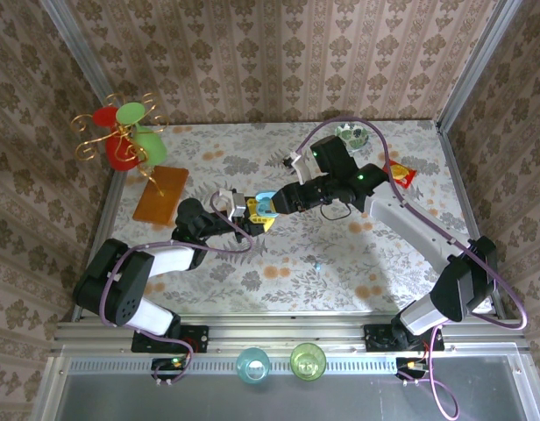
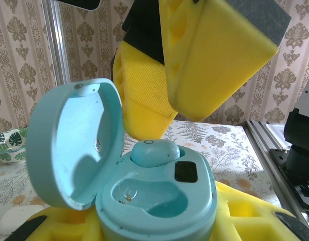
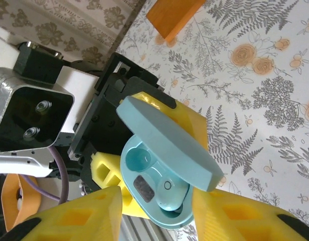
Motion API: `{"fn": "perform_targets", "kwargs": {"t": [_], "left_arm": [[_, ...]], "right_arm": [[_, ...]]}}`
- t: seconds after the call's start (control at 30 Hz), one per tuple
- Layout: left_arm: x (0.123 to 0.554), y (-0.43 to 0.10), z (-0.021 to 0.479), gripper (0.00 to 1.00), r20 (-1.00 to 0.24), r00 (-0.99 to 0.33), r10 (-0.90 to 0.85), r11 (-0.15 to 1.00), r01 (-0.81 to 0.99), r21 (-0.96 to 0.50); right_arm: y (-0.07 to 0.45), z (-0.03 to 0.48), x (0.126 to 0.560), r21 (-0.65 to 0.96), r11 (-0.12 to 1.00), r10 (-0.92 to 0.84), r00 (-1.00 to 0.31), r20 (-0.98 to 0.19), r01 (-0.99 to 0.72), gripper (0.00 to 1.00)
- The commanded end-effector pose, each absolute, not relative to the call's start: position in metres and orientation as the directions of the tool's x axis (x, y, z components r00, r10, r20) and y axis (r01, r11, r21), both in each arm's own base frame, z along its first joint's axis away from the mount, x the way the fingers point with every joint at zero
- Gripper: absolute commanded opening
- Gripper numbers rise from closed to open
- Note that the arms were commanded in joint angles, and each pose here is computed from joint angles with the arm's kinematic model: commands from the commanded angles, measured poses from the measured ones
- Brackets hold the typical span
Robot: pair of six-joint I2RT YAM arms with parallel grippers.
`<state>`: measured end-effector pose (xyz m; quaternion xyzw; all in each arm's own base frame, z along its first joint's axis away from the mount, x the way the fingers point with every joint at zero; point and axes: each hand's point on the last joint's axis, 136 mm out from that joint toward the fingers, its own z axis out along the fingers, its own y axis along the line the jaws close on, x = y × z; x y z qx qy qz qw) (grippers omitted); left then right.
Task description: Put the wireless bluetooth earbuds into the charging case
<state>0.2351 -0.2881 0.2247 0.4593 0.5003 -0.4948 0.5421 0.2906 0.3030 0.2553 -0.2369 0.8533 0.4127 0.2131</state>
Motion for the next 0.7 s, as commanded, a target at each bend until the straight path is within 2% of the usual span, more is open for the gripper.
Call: {"fn": "perform_targets", "kwargs": {"t": [0.0,0.27,0.57,0.67], "left_arm": [[0.227,-0.29,0.245,0.27,-0.988,0.101,-0.117,0.054,0.994,0.095],[0.233,-0.283,0.243,0.27,-0.984,0.14,-0.11,0.098,0.987,0.13],[0.225,-0.28,0.245,0.27,-0.955,0.281,-0.101,0.093,0.958,0.272],[0.225,-0.281,0.248,0.27,-0.942,0.32,-0.103,0.09,0.946,0.311]], "right_arm": [[0.291,0.27,0.295,0.55,0.591,-0.197,-0.767,-0.611,-0.59,0.49],[0.265,0.292,0.279,0.483,0.616,-0.132,-0.686,-0.716,-0.623,0.6],[0.227,0.261,0.27,0.455,0.736,-0.076,-0.729,-0.68,-0.501,0.61],[0.211,0.238,0.27,0.444,0.802,-0.052,-0.787,-0.615,-0.399,0.61]]}}
